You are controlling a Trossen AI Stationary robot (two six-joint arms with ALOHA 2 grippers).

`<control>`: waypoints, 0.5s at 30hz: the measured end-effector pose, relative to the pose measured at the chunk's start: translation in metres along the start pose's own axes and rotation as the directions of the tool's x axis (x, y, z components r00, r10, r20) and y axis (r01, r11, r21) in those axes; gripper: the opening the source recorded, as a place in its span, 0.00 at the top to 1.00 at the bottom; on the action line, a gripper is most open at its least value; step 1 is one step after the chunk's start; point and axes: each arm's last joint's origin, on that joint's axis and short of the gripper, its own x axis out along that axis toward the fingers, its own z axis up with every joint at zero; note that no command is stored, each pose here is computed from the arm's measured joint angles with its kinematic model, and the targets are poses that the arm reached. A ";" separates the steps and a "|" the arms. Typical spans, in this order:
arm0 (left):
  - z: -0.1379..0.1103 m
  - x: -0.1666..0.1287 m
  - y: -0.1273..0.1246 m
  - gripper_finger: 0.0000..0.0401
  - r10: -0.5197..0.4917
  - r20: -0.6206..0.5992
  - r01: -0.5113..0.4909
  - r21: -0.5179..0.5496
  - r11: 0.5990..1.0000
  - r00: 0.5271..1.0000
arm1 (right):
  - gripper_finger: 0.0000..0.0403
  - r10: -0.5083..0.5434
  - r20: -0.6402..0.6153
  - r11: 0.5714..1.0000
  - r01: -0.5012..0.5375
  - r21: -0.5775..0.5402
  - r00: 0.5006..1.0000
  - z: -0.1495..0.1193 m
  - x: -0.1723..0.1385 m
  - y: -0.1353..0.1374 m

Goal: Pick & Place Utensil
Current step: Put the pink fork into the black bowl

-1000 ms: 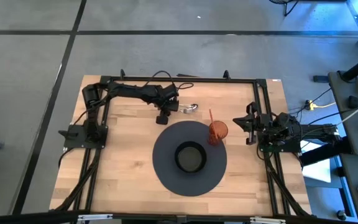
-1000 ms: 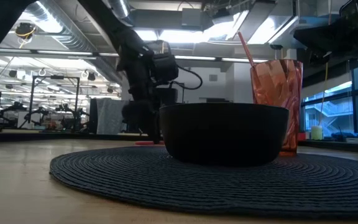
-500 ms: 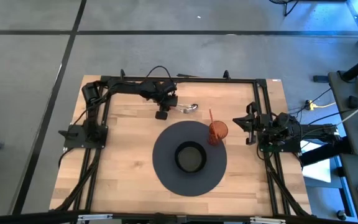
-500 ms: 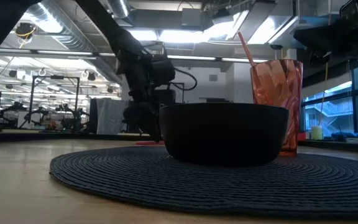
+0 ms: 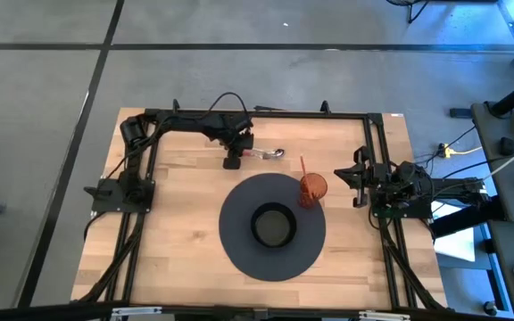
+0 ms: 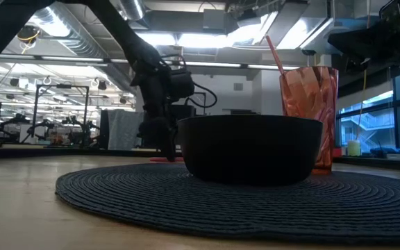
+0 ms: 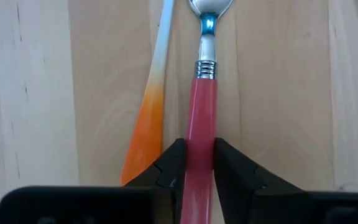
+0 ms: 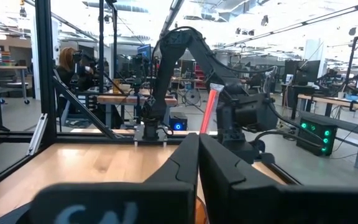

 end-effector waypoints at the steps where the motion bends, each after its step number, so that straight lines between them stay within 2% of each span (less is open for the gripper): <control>1: 0.000 0.000 -0.001 0.86 0.002 -0.003 -0.002 -0.007 1.000 1.000 | 0.96 0.000 0.000 1.000 0.000 -0.001 1.000 0.000 0.000 0.000; 4: 0.002 0.001 -0.006 0.89 0.004 -0.024 -0.004 -0.005 1.000 1.000 | 0.96 0.000 -0.001 1.000 0.000 -0.002 1.000 0.000 0.000 0.000; 11: 0.008 -0.005 -0.025 0.89 0.044 -0.086 -0.039 0.056 0.998 0.995 | 0.96 0.000 -0.001 1.000 0.000 -0.003 1.000 0.000 0.000 0.000; 15: 0.006 -0.020 -0.044 0.89 -0.008 -0.143 0.018 0.068 0.998 0.990 | 0.96 0.000 -0.002 1.000 0.000 -0.003 1.000 0.000 0.000 0.000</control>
